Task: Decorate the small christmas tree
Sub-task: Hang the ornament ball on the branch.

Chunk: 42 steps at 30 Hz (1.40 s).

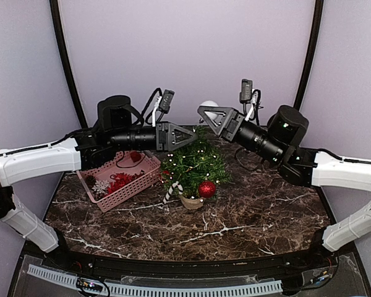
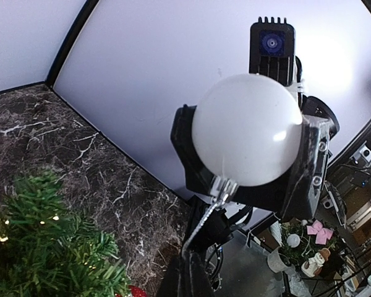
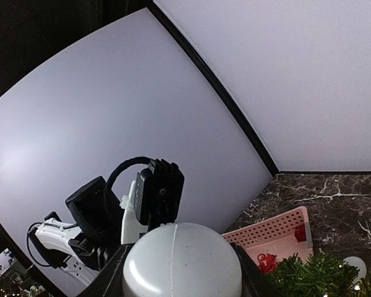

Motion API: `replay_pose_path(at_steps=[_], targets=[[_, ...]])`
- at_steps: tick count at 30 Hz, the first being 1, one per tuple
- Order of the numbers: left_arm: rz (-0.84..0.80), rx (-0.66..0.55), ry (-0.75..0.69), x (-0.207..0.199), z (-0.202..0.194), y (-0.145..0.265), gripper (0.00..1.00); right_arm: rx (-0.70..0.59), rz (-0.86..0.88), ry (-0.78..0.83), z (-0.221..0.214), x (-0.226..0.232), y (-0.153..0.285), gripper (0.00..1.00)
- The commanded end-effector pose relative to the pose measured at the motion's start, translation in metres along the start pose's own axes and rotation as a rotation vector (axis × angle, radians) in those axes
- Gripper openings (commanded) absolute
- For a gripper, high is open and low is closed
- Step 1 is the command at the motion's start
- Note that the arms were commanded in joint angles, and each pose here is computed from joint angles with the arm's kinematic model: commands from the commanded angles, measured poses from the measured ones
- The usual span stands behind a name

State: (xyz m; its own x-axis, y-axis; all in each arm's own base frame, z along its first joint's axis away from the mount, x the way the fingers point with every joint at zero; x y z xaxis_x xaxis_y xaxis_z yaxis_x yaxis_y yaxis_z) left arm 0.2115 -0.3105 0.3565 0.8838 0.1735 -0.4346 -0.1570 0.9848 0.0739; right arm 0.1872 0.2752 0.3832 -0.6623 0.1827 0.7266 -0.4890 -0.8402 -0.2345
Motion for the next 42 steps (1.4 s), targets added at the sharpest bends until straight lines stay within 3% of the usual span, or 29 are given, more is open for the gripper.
replay_pose_path(at_steps=[1, 23, 42], targets=[[0.051, -0.001, 0.032, 0.004, 0.008, 0.008, 0.0, -0.041, -0.051, 0.015, 0.005, -0.008, -0.007, 0.4], [0.155, 0.146, 0.1, 0.041, 0.014, -0.013, 0.0, -0.085, -0.233, -0.045, 0.014, -0.061, -0.014, 0.4], [0.151, 0.177, 0.127, 0.054, 0.021, -0.02, 0.01, -0.071, -0.186, -0.041, 0.024, -0.057, -0.019, 0.4]])
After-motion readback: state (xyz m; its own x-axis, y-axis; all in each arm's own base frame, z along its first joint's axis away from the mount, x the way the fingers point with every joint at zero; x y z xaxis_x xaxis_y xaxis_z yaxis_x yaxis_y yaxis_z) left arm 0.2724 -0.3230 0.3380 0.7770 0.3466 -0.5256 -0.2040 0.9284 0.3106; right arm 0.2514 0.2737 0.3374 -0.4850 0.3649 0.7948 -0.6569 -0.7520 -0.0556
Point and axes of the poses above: each gripper's point midway between its finger pads, its own y axis back along the fingers, its own x axis along the line the jaws close on, z = x × y, the point moved 10 cm from there along y, back along the fingers, and after that the axes turned 12 degrees about -y, right-handed, at the moved point
